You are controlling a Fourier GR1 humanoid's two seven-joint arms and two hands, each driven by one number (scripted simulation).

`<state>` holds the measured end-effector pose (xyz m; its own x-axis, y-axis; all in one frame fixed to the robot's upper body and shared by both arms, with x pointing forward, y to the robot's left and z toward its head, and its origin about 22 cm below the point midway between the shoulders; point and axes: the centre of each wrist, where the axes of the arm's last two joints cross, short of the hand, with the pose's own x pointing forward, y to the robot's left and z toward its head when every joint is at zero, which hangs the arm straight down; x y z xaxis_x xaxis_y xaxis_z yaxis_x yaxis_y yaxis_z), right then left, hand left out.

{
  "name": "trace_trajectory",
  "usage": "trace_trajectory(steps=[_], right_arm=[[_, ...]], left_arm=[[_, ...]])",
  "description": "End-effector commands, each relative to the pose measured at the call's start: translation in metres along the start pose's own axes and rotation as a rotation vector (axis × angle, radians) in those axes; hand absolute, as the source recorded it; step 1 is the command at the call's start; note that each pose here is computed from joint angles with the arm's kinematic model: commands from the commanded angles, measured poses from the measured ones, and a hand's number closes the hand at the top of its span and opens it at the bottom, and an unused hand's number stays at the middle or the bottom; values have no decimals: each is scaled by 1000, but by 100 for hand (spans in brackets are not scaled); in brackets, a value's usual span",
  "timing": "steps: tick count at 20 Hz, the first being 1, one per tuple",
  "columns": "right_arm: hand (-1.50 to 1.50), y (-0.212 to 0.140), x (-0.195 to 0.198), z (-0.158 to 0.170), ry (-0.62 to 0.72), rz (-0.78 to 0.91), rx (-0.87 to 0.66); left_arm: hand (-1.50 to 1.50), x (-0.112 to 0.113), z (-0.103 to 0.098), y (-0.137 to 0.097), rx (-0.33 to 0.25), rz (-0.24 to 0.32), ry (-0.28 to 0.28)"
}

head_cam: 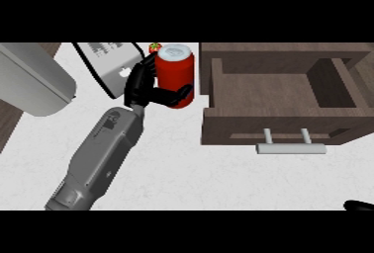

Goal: Pick up the can, place it into the drawer and close the drawer

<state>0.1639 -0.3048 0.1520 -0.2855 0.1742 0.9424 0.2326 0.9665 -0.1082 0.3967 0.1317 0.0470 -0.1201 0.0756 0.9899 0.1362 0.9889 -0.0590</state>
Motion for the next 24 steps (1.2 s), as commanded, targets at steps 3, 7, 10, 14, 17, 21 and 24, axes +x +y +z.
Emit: trace_trajectory(steps=[3, 7, 10, 14, 17, 21, 24], right_arm=[[-150, 0, -7, 3, 4, -8, -5], [-150, 13, 12, -6, -4, -10, 1], [-150, -6, 8, -1, -10, 9, -3], [-150, 5, 18, 7, -5, -19, 2], [-150, -6, 9, -7, -13, -21, 0], [-150, 4, 14, 4, -34, -13, 12], [-150, 0, 5, -18, -35, -21, 16]], left_arm=[[150, 75, -15, -49, -28, 5, -9], [150, 114, -42, -68, -35, -44, -34], [150, 123, -43, -76, -51, -49, -22], [150, 152, -58, -95, -60, -69, -20], [150, 173, -54, -128, -74, -85, -2], [150, 189, -63, -143, -62, -99, -2], [150, 184, -72, -144, -61, -149, 9]])
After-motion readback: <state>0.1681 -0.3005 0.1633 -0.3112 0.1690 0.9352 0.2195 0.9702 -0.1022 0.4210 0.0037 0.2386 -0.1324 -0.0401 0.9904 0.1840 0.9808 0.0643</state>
